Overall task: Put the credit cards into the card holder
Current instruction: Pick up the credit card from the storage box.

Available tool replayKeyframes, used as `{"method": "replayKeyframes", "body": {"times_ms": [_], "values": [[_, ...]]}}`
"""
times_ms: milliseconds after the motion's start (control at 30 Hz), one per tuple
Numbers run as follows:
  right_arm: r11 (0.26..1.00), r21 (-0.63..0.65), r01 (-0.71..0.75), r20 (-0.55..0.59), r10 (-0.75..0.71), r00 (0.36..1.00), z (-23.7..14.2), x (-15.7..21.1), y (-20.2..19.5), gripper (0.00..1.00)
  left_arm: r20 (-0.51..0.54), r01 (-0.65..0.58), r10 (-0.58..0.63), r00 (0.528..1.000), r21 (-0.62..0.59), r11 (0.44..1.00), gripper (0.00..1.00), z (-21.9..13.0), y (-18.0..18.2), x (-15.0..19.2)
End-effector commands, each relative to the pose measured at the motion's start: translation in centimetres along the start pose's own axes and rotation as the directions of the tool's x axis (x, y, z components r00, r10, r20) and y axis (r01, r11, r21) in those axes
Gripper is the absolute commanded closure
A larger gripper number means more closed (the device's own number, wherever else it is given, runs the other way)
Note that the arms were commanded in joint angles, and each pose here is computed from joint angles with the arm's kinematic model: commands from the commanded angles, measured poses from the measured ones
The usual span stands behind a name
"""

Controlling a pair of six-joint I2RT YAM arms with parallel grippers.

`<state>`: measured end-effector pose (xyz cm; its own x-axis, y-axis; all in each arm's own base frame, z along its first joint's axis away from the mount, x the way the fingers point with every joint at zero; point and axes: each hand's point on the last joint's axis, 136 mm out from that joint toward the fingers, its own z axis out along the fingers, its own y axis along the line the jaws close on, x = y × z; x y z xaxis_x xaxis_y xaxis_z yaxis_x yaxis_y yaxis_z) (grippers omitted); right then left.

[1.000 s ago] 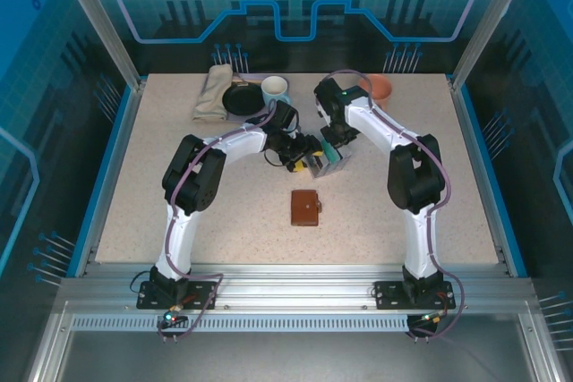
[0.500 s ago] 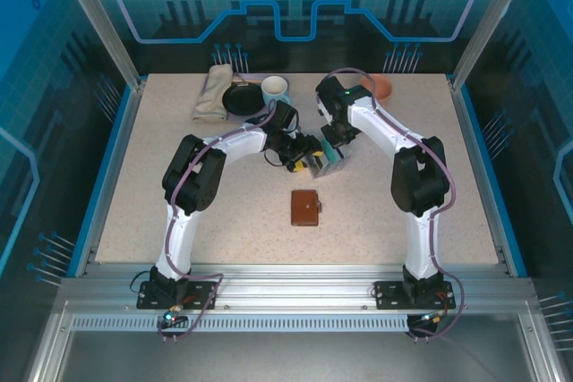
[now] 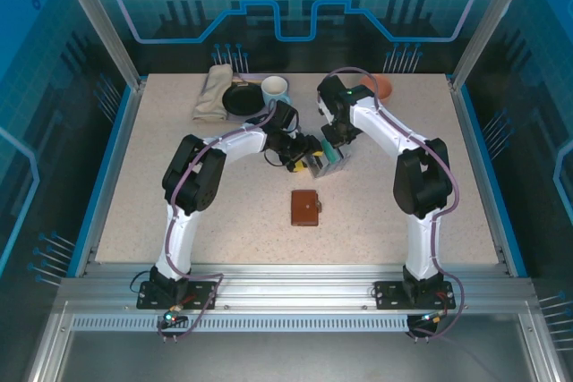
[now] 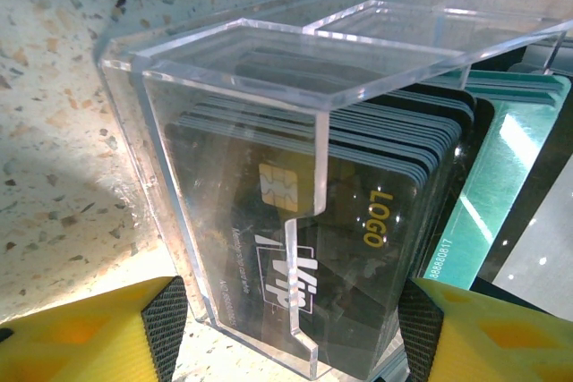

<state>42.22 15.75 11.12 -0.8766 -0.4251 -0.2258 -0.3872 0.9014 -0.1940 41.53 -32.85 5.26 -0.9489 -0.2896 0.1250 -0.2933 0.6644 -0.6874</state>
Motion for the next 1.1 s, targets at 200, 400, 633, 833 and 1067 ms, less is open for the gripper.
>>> {"method": "replayKeyframes", "body": {"times_ms": [200,400,633,833,1067], "values": [[0.999,0.051,-0.008,-0.034,0.010,0.999,-0.1,0.9,-1.4,0.86,-0.032,0.041,-0.044,0.999,-0.063,0.997,0.33,1.0,2.0,0.6],[0.999,0.030,-0.020,-0.017,0.020,1.000,-1.1,0.8,-1.6,0.89,-0.032,0.037,-0.039,0.999,-0.061,0.997,0.33,1.0,1.9,0.5],[0.999,-0.007,-0.032,0.002,0.032,0.999,-2.5,0.8,-1.4,0.87,-0.032,0.038,-0.040,0.999,-0.064,0.997,0.33,1.0,2.1,0.5],[0.997,-0.066,-0.050,0.013,0.051,0.999,-3.3,0.8,-0.8,0.89,-0.032,0.036,-0.038,0.999,-0.061,0.997,0.33,1.0,1.9,0.5],[0.971,-0.215,-0.102,0.064,0.118,0.991,-5.4,0.5,0.5,0.91,-0.030,0.009,-0.010,0.999,-0.029,1.000,0.32,0.4,0.9,0.6]]}}
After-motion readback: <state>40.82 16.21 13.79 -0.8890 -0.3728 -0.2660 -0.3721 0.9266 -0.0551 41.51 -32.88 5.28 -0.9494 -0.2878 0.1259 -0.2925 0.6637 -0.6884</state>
